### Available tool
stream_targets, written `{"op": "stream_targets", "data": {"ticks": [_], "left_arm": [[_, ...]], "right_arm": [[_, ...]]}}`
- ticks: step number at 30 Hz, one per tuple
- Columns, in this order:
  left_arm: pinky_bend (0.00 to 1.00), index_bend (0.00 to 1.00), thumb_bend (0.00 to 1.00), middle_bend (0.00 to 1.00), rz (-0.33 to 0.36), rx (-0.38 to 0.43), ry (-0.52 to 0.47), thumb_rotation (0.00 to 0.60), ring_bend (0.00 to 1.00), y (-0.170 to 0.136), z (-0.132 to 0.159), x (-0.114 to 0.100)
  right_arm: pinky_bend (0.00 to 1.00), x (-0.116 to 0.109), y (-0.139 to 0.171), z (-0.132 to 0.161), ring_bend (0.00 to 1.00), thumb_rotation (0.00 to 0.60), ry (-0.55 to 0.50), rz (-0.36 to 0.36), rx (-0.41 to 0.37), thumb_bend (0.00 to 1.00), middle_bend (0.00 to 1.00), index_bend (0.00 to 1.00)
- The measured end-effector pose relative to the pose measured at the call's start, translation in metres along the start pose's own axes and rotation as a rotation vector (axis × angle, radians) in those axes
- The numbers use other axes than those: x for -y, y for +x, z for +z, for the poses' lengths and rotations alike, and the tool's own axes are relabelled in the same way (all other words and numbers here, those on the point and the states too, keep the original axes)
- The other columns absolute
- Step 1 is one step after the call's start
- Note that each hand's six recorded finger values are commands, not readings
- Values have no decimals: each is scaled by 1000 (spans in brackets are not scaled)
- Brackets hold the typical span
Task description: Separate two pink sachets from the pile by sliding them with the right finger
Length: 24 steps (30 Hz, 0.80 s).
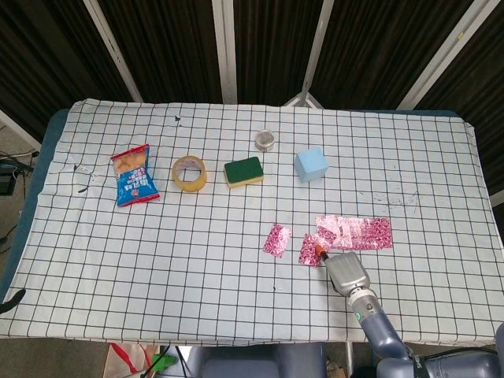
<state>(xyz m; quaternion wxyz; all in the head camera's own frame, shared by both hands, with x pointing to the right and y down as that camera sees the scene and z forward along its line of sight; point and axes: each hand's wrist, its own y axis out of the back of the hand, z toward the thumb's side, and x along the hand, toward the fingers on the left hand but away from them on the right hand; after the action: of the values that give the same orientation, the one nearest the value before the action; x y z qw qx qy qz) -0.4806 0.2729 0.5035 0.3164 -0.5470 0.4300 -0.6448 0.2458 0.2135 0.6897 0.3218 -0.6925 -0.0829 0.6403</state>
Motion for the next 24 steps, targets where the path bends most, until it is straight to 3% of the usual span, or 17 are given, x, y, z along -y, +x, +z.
{"op": "stream_targets", "data": {"ticks": [24], "left_arm": [[74,167,258,22,2,-4,-6,600,0,-1,-2,-1]], "right_arm": [[643,12,25,13,813,600,22,-17,-44,778,843,112]]}}
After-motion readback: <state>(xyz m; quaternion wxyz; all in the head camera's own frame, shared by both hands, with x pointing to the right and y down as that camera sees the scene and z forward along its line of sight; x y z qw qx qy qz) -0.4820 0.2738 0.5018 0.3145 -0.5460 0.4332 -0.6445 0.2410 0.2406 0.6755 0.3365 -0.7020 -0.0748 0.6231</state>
